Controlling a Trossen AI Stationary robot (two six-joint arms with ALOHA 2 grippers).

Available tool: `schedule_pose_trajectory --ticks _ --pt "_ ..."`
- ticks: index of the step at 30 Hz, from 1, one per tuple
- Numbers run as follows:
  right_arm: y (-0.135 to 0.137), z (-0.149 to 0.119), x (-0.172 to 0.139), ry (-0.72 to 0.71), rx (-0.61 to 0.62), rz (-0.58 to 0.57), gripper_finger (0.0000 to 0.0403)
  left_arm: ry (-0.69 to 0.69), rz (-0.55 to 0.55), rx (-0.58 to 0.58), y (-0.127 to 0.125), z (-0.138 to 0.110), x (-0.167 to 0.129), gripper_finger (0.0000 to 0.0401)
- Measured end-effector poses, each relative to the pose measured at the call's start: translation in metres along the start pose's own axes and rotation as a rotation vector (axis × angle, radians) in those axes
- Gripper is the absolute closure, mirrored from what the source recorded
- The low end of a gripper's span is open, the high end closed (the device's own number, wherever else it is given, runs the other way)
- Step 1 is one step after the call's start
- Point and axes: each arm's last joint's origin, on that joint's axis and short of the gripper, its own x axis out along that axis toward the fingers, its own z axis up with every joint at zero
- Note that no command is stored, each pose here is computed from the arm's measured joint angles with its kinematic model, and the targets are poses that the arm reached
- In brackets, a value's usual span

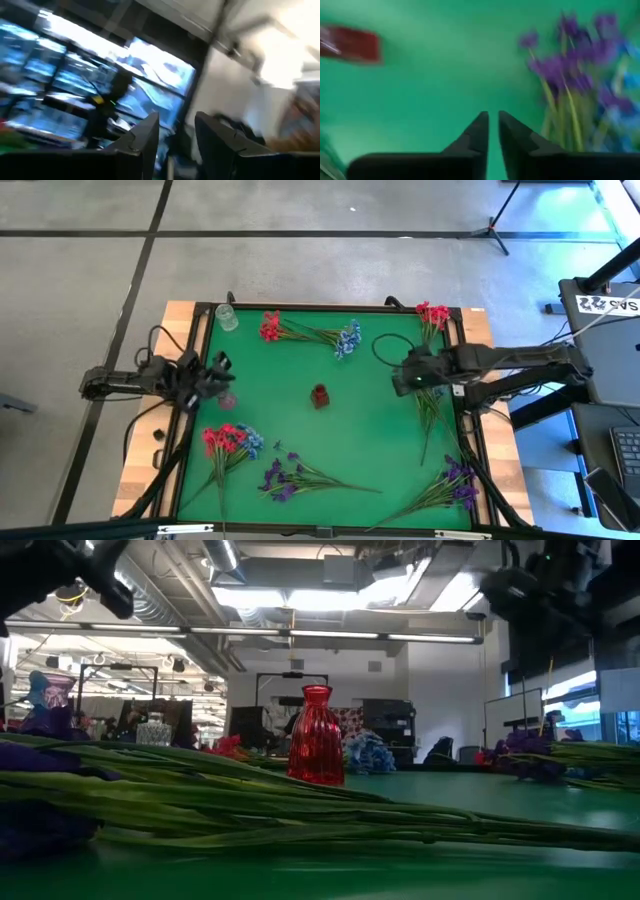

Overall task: Sort flowers into vase by color
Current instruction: Put the top right violet flowers into the red vase

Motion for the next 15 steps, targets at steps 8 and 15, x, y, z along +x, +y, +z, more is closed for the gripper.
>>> schedule_pose_trajectory --ticks 8,15 --pt "-0.025 0.001 0.03 0.161 0.054 -0.212 0.0207 -0.056 0.013 -0.129 -0.001 0.004 0.0 0.0277" --pt "-0.039 -0.001 0.066 0.204 0.112 -0.204 0.0194 -0.124 -0.028 -0.105 -0.005 0.011 -0.001 0.0277"
